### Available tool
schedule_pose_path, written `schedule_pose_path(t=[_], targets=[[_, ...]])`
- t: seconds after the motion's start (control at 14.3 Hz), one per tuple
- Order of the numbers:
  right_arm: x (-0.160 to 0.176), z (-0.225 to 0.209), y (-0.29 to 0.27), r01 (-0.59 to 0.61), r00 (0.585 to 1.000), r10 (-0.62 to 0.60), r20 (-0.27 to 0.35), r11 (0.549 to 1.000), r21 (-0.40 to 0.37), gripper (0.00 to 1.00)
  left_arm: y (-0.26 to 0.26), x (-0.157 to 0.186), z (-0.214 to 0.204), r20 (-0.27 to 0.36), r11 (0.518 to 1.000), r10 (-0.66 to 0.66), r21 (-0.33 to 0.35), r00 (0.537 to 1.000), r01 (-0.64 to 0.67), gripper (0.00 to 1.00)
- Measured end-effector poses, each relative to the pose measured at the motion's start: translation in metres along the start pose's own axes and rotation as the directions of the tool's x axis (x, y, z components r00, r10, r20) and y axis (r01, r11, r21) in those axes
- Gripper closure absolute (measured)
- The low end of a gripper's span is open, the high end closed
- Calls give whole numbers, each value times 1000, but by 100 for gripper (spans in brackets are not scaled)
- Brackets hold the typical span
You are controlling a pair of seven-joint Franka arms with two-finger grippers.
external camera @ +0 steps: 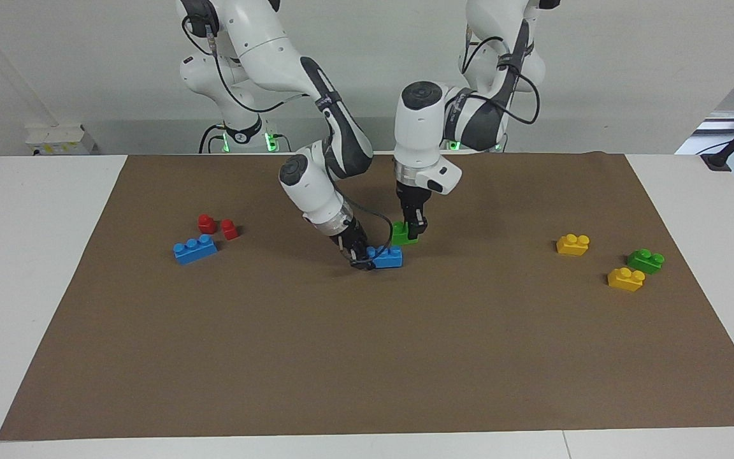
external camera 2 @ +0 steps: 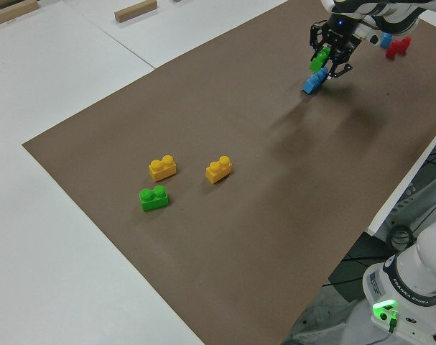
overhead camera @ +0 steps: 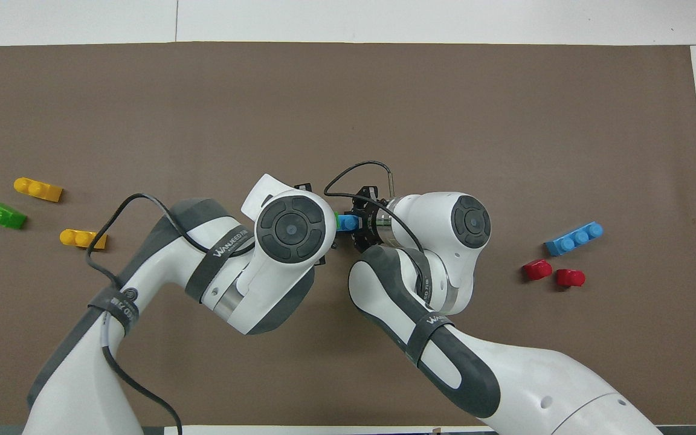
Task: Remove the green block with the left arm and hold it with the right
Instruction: 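Pull the green brick away from the blue brick, grippers moving apart, then withdraw the left gripper with green while the right gripper withdraws blue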
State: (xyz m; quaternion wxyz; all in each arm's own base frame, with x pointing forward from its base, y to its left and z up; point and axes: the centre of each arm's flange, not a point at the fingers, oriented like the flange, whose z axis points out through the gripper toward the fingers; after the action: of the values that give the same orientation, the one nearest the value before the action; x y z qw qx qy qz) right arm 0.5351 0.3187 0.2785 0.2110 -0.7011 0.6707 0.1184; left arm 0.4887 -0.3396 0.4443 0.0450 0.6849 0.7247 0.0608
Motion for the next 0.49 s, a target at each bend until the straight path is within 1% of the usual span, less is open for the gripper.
schedule_pose_path(t=[0.14, 0.28, 0.35, 0.49], targets=[[7, -15, -13, -16, 1000, 16, 15, 1000, -25, 65, 18, 34, -16, -10, 999, 39, -4, 999, -39, 66], [32, -60, -40, 13, 1000, -12, 12, 997, -71, 65, 37, 69, -18, -16, 996, 92, 3, 996, -92, 66], [56, -93, -56, 36, 999, -35, 8, 995, -91, 65, 47, 87, -15, -13, 993, 119, 12, 993, -119, 66], [126, -169, -75, 80, 997, -77, 29, 990, -112, 65, 68, 132, -9, 23, 983, 182, 36, 983, -182, 66]])
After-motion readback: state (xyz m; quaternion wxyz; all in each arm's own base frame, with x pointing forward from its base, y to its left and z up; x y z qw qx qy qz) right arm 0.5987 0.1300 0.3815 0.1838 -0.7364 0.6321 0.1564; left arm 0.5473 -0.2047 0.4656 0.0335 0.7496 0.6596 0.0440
